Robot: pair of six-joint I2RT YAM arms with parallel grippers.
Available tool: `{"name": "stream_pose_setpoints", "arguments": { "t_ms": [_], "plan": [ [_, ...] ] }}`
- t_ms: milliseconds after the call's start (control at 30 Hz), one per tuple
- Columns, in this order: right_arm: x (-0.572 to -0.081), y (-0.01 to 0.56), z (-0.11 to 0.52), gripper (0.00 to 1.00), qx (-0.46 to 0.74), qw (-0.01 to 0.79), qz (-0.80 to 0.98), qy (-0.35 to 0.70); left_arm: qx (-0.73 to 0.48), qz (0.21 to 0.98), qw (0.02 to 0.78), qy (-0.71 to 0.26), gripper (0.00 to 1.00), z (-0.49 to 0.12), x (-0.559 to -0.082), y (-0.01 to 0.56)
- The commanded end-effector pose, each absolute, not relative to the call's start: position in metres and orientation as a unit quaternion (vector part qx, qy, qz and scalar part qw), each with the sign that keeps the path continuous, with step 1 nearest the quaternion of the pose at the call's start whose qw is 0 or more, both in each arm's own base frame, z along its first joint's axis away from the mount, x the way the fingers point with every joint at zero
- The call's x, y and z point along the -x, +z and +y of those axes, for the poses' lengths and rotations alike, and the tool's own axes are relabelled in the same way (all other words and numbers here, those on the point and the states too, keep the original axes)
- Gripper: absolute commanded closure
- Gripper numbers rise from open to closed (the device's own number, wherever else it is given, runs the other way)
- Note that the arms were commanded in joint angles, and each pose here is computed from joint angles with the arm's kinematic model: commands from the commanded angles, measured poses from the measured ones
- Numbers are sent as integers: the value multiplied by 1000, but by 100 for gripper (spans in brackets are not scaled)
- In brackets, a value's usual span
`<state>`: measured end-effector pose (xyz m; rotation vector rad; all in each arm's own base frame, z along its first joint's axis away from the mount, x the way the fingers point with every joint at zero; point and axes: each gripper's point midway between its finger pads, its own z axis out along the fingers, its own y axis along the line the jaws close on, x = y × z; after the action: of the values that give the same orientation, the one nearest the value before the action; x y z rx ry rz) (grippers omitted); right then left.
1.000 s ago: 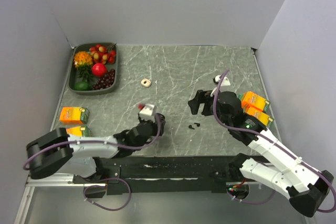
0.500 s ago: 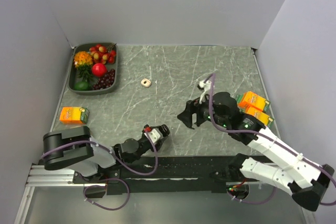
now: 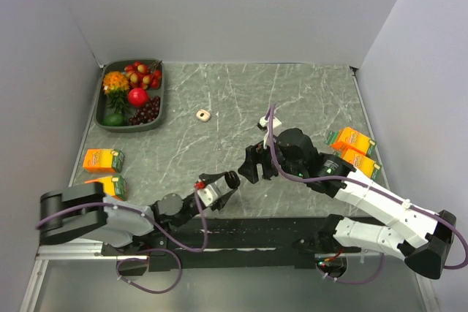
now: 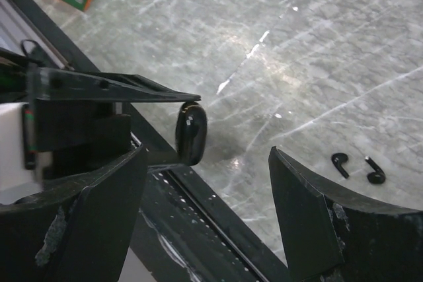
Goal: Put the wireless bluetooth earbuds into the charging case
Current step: Pick up the charging case at the center of the board, then open the charging case.
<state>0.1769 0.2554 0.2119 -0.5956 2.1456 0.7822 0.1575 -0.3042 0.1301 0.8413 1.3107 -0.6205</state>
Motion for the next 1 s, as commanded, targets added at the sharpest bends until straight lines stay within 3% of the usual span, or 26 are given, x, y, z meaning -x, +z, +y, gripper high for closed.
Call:
{"name": "stream_pose_setpoints", "arguments": {
  "t_ms": [0,267,600,700,900,967],
  "plan": [
    [-172,229,272,18,220,384,821,361,-226,425,781,-398,99,-281,-141,267],
    [-171,253,290,20,205,390,798,410,-236,414,788,-390,99,-272,-136,279],
    [-171,262,303,25,220,389,804,393,-248,433,791,-355,99,-275,-144,269],
    [-173,259,305,28,222,386,811,380,-245,432,793,-351,99,-275,-146,271],
    [-173,252,305,48,226,388,818,359,-244,436,794,-346,99,-273,-147,269],
    [-172,249,305,50,231,385,822,350,-243,436,795,-345,99,-273,-147,269]
  ]
}}
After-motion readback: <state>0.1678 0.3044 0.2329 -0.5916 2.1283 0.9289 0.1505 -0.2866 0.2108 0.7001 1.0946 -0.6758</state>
